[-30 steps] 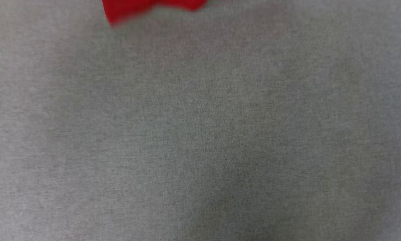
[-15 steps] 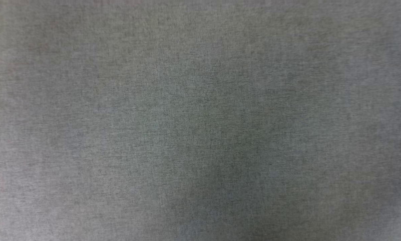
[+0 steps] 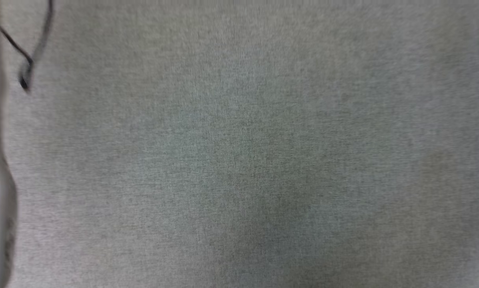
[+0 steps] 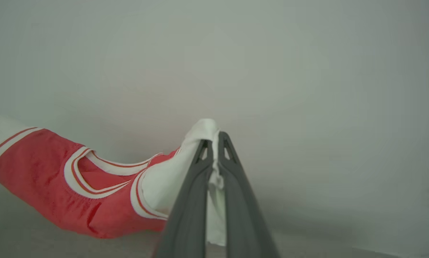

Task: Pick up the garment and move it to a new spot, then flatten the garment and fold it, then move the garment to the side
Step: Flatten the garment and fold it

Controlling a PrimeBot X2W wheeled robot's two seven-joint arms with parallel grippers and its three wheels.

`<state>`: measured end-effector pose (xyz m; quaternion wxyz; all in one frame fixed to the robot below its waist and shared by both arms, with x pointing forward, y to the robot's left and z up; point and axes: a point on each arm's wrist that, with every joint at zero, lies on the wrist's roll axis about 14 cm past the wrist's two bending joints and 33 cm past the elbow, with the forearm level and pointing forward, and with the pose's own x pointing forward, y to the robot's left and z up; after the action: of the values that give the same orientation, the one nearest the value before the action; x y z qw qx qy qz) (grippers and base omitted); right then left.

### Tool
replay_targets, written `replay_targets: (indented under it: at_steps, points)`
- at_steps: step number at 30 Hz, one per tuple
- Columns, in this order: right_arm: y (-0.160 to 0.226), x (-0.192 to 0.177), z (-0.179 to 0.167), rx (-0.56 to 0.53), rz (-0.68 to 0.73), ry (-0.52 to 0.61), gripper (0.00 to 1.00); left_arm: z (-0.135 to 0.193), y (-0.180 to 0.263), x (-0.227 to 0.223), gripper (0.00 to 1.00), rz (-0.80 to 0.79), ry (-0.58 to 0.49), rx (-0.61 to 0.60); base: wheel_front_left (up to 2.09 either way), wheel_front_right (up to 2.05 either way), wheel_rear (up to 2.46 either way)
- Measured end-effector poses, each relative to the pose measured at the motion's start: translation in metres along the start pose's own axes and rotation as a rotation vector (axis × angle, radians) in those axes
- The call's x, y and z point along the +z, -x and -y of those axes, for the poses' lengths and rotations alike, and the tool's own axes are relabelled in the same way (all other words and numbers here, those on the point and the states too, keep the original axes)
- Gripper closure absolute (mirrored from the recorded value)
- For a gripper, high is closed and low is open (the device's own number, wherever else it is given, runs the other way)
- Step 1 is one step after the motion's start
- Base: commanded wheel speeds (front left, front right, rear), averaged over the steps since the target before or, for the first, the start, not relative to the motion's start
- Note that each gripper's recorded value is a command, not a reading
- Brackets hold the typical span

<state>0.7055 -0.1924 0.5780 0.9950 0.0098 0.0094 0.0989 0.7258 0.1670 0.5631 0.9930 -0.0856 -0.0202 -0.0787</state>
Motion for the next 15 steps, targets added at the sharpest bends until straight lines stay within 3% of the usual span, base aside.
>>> replay_targets:
  at_steps: [6, 15]
  points:
    - [0.051, -0.041, -0.007, 0.005, -0.100, -0.046, 1.00, 0.001, 0.054, -0.043, 1.00, -0.106, 0.036, 0.015, 0.00, 0.00, 0.00]
    - [0.139, -0.080, -0.018, 0.012, -0.174, -0.098, 1.00, -0.007, 0.147, -0.062, 1.00, -0.144, 0.075, 0.057, 0.00, 0.00, 0.00]
